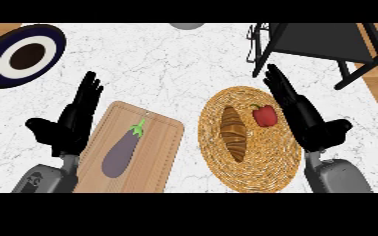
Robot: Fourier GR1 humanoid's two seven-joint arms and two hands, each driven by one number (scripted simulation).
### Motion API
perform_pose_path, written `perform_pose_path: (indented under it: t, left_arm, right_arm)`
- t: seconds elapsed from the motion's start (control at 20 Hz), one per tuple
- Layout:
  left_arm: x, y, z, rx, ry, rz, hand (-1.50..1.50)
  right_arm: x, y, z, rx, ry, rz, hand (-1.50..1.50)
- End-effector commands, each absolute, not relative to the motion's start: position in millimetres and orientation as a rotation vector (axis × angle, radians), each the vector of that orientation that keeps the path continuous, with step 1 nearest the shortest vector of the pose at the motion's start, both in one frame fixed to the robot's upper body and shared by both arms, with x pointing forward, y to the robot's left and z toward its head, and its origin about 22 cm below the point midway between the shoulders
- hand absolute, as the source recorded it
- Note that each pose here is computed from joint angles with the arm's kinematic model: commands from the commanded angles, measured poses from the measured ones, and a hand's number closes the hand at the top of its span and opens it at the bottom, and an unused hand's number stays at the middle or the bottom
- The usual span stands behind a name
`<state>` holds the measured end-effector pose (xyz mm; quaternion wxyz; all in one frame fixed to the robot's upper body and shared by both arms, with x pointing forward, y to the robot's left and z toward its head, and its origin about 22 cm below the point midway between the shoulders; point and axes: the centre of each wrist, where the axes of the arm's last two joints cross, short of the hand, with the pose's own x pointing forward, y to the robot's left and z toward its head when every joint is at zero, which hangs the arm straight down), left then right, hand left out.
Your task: Pick the bell pepper from the placemat and place it in the tiered shelf
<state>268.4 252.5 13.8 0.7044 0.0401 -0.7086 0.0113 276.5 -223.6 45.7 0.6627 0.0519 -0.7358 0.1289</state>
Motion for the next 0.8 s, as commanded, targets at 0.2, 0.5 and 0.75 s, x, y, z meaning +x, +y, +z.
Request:
perform_pose_path:
  t: [0.2, 0.5, 0.75]
  left_arm:
    - [245.5, 290.8, -18.8, 0.159, -1.254, 0.070, 0.00]
    - [239.7, 285.4, -26.3, 0.088, -1.130, 0.031, 0.00]
    - [255.8, 291.2, -25.4, 0.100, -1.122, 0.056, 0.00]
  right_arm:
    - [287.3, -345.8, 115.7, -0.207, -2.034, 0.242, 1.50]
    - [273.2, -427.1, 33.4, -0.448, -1.672, 0.091, -1.50]
    - [253.2, -463.3, 23.7, -0.295, -1.750, 0.315, -1.50]
